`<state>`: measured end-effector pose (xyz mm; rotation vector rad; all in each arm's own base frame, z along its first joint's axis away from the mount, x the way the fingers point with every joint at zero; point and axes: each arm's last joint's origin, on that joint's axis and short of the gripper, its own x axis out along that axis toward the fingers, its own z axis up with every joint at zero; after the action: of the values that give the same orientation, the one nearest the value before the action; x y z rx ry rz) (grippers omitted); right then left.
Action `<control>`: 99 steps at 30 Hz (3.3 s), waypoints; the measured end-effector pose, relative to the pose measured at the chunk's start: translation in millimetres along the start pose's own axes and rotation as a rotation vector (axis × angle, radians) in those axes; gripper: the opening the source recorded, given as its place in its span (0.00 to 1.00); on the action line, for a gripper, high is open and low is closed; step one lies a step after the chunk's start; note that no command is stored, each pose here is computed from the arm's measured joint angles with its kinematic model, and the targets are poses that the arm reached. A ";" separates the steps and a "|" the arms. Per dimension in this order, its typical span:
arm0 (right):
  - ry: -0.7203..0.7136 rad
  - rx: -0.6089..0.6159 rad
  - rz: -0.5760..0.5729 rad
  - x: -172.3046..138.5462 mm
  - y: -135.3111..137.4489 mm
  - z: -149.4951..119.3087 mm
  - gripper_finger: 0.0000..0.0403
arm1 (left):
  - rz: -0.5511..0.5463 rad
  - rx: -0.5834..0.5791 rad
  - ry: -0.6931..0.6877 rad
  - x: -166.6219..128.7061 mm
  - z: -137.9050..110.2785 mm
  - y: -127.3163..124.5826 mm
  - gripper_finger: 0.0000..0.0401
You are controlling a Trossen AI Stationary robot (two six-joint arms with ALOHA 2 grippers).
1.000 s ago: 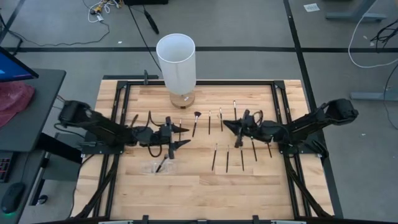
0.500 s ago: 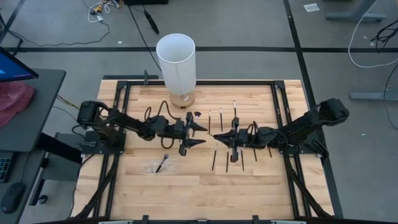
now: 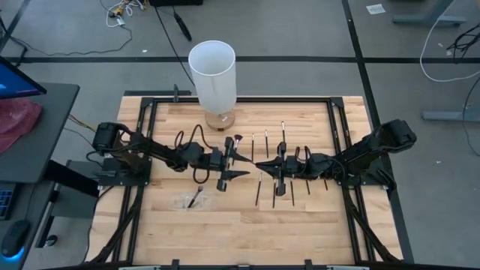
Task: Put items in baskets/containers
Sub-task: Put the eyeshadow brush in the transparent organizer
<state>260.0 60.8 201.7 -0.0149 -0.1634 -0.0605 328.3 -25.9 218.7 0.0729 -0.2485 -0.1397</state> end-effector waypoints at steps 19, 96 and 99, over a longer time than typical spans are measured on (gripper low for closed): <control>-0.021 0.001 0.021 0.0 0.4 2.0 0.01 | 0.025 -0.007 -0.014 13.1 5.4 2.0 0.25; 0.200 -0.049 -0.043 -21.8 9.8 11.9 0.36 | 0.434 -0.498 0.999 -173.0 83.5 -109.9 0.05; 0.199 -0.048 -0.043 -21.8 9.8 12.1 0.36 | 0.434 -0.511 0.995 -174.6 75.1 -111.1 0.05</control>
<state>237.2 72.1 209.9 -0.0534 0.0363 -0.1084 127.6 -114.1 239.5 -0.4154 0.7668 0.2730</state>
